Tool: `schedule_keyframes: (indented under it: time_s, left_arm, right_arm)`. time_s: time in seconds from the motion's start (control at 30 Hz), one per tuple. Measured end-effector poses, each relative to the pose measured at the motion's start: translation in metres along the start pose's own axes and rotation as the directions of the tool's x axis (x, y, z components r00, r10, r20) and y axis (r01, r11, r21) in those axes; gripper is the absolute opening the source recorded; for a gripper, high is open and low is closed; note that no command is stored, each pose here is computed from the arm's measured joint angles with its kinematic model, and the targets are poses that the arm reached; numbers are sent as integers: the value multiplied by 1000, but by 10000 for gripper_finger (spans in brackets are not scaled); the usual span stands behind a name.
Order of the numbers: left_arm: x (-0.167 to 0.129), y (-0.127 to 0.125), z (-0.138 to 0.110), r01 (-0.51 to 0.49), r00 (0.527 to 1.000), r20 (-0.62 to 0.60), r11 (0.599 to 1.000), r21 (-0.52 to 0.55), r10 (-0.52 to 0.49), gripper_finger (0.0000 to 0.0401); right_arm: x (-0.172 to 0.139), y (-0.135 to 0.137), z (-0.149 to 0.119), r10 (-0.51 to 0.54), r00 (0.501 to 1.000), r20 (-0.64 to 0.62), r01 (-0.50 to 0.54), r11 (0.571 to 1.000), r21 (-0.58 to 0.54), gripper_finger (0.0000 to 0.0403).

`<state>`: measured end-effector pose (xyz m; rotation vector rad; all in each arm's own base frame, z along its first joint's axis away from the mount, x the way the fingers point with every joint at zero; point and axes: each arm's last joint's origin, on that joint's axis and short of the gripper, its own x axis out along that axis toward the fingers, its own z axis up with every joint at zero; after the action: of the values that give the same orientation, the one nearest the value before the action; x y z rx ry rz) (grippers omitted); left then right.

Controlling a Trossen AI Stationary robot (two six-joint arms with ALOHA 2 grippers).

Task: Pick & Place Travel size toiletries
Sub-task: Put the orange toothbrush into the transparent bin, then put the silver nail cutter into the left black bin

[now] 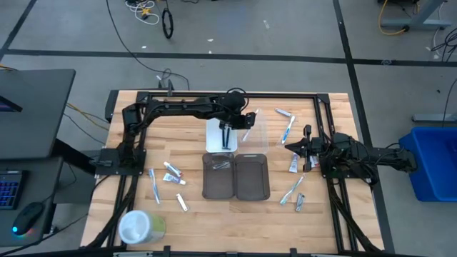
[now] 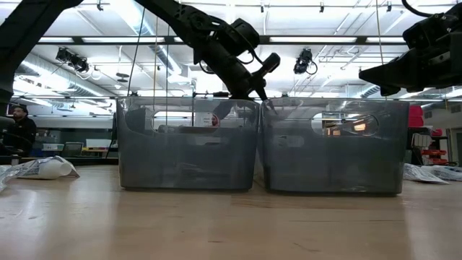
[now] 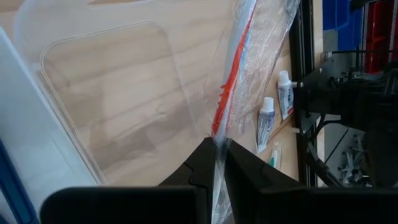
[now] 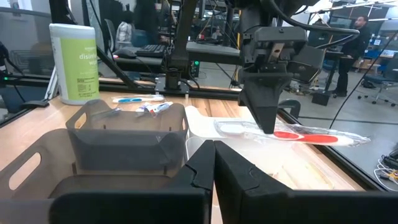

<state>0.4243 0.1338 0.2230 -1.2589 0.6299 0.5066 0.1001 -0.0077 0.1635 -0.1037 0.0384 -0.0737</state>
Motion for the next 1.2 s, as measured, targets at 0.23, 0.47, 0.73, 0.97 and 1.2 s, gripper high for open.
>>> schedule_keyframes:
  time_s: [0.23, 0.47, 0.73, 0.97, 1.2]
  left_arm:
    - [0, 0, 0, -4, 1000, 10, 1000, -13, 4, 96]
    - [0, 0, 0, -3, 1000, 11, 1000, -11, 3, 161]
    - [0, -1, 1, 4, 1000, 14, 1000, -4, -4, 178]
    - [0, -3, 2, 19, 999, 38, 1000, 21, -20, 178]
    - [-6, -6, 3, 29, 998, 54, 999, 38, -31, 152]
  right_arm:
    - [0, 0, 0, 0, 1000, 0, 0, 1000, 0, 14]
    - [0, 0, 0, 0, 1000, 0, 0, 1000, 0, 14]
    - [0, 0, 0, 0, 1000, 0, 0, 1000, 0, 14]
    - [0, 0, 0, 0, 1000, 0, 0, 1000, 0, 14]
    - [0, 0, 0, 0, 1000, 0, 0, 1000, 0, 14]
